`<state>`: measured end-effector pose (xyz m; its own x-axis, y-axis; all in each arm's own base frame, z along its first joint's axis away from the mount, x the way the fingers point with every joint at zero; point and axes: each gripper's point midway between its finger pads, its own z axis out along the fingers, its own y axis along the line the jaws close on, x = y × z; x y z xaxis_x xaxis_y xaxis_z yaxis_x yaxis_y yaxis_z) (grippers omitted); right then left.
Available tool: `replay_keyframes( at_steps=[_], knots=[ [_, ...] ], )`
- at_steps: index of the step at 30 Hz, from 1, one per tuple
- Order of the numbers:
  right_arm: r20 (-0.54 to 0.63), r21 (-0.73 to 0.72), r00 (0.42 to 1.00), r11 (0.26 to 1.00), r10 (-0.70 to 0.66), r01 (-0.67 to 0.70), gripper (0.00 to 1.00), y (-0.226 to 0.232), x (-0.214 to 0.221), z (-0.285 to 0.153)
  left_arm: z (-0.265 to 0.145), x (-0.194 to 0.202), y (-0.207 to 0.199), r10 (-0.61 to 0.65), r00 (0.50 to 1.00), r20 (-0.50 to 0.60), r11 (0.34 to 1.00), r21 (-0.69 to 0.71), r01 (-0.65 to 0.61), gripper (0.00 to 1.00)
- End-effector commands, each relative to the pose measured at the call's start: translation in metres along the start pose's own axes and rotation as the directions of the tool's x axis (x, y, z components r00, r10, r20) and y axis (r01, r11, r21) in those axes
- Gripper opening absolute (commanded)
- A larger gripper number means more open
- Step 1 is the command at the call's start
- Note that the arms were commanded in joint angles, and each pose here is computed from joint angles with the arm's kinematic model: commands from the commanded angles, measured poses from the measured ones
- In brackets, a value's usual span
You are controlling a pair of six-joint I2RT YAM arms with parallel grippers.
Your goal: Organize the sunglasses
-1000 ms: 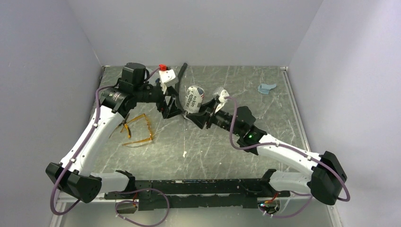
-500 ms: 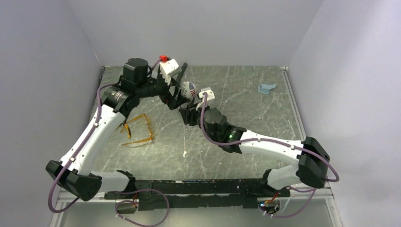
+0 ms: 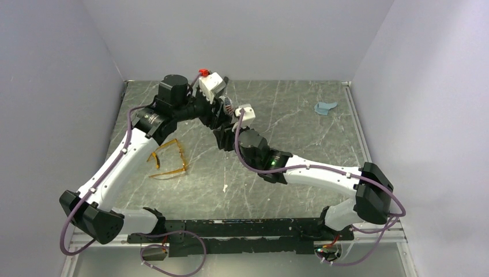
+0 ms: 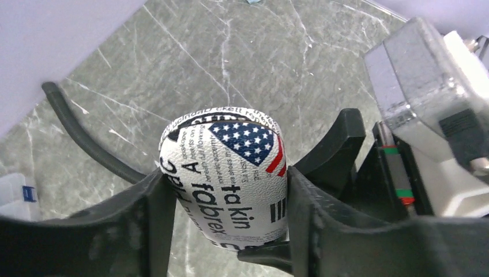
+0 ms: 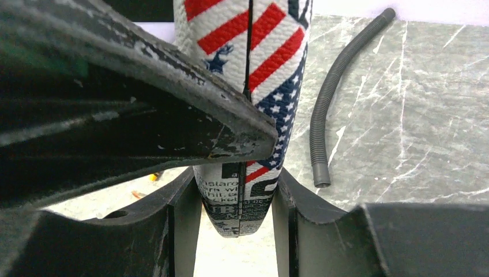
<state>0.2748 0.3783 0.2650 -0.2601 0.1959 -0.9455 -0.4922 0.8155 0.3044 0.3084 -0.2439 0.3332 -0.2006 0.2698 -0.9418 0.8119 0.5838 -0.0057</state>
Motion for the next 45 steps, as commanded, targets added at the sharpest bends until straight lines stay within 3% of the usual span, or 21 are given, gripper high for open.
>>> replay_keyframes(
  at_steps=[1, 3, 4, 6, 8, 9, 13, 14, 17, 21, 24, 29, 37, 45],
  knots=[
    [0.098, -0.046, 0.994, 0.998, 0.058, -0.054, 0.0, 0.017, -0.04, -0.006, -0.002, -0.01, -0.002, 0.016, 0.999, 0.041, 1.0, -0.002, -0.016, 0.38],
    [0.1, -0.048, 0.994, 0.998, 0.043, -0.038, 0.0, 0.014, -0.04, -0.008, -0.006, -0.012, -0.006, 0.017, 0.999, 0.042, 1.0, 0.017, -0.018, 0.11],
    [0.101, -0.07, 0.994, 0.997, 0.032, -0.025, 0.0, 0.017, -0.04, -0.01, -0.007, -0.012, -0.008, 0.018, 0.999, 0.038, 1.0, 0.024, -0.019, 0.04],
    [0.1, -0.114, 0.995, 0.993, 0.004, 0.007, 0.0, 0.021, -0.042, -0.013, -0.01, -0.011, -0.011, 0.024, 0.999, 0.034, 0.999, 0.034, -0.025, 0.03],
    [0.097, -0.15, 0.995, 0.988, -0.03, 0.045, 0.09, 0.023, -0.043, -0.017, -0.012, -0.01, -0.012, 0.032, 0.999, 0.03, 0.999, 0.039, -0.033, 0.03],
    [0.098, -0.173, 0.994, 0.983, -0.051, 0.068, 0.2, 0.024, -0.043, -0.02, -0.014, -0.01, -0.013, 0.038, 0.999, 0.03, 0.998, 0.043, -0.039, 0.03],
    [0.119, -0.281, 0.98, 0.942, -0.158, 0.186, 0.96, 0.023, -0.044, -0.04, -0.023, -0.009, -0.023, 0.084, 0.996, 0.025, 0.992, 0.091, -0.086, 0.03],
    [0.125, -0.313, 0.974, 0.924, -0.191, 0.221, 0.99, 0.021, -0.044, -0.046, -0.025, -0.008, -0.027, 0.099, 0.995, 0.023, 0.988, 0.114, -0.101, 0.03],
    [0.143, -0.438, 0.96, 0.855, -0.24, 0.279, 1.0, 0.011, -0.041, -0.067, -0.031, -0.005, -0.041, 0.127, 0.992, 0.011, 0.973, 0.194, -0.126, 0.03],
    [0.175, -0.669, 0.953, 0.68, -0.249, 0.3, 1.0, 0.017, -0.036, -0.103, -0.041, -0.005, -0.067, 0.15, 0.988, 0.039, 0.931, 0.332, -0.154, 0.03],
    [0.196, -0.717, 0.944, 0.617, -0.266, 0.323, 1.0, 0.024, -0.031, -0.107, -0.048, -0.008, -0.085, 0.133, 0.989, 0.066, 0.891, 0.428, -0.149, 0.03],
    [0.207, -0.782, 0.945, 0.537, -0.255, 0.316, 1.0, 0.037, -0.027, -0.105, -0.048, -0.007, -0.091, 0.116, 0.991, 0.061, 0.875, 0.466, -0.131, 0.03],
    [0.216, -0.789, 0.946, 0.529, -0.24, 0.314, 0.98, 0.04, -0.025, -0.092, -0.06, -0.003, -0.108, 0.115, 0.99, 0.077, 0.826, 0.546, -0.138, 0.03],
    [0.238, -0.801, 0.946, 0.506, -0.22, 0.32, 0.83, 0.04, -0.027, -0.089, -0.064, -0.001, -0.114, 0.11, 0.991, 0.08, 0.801, 0.583, -0.136, 0.03]
  ],
)
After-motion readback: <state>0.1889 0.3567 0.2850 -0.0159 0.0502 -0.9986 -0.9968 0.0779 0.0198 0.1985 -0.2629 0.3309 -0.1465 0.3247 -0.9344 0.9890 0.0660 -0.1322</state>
